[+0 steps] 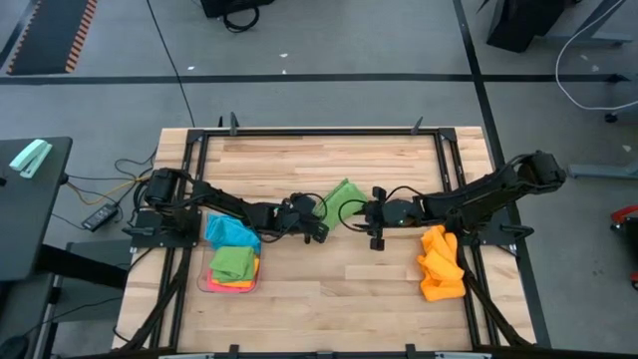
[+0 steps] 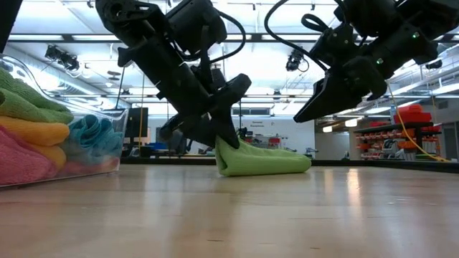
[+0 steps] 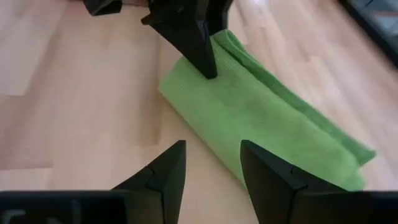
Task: Fold microfiber towels
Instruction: Fold the green microfiber cloth
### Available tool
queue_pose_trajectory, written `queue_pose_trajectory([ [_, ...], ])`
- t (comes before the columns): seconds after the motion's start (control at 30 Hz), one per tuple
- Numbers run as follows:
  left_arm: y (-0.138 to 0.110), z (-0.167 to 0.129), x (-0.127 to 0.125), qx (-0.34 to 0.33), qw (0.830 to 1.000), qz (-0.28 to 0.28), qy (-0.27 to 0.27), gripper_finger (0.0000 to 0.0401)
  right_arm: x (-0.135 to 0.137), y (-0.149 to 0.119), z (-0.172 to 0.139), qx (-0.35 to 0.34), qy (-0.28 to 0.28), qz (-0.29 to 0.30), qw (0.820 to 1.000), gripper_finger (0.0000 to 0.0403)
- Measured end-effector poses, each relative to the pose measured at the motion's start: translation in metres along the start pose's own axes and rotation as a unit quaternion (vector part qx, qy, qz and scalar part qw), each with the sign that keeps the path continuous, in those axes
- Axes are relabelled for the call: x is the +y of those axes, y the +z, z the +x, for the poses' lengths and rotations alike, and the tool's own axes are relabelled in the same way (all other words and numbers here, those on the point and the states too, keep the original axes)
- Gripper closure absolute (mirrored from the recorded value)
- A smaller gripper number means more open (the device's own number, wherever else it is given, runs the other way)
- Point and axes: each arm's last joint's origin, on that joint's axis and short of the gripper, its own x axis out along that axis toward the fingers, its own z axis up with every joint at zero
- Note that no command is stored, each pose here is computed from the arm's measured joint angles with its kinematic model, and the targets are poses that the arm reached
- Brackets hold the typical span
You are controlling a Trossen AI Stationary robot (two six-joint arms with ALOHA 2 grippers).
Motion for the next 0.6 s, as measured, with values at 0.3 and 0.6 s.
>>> queue_pose_trajectory([
  [0.3, -0.004, 0.000, -0.003, 0.060, 0.983, 0.162, -0.066, 0.0211, 0.004, -0.002, 0.000, 0.012, 0.057, 0.053, 0.997, 0.0242],
  [0.6, -0.008, -0.002, -0.007, 0.143, 0.963, 0.158, -0.166, 0.0184, 0.018, -0.002, -0.004, 0.014, 0.081, 0.056, 0.995, 0.0242],
])
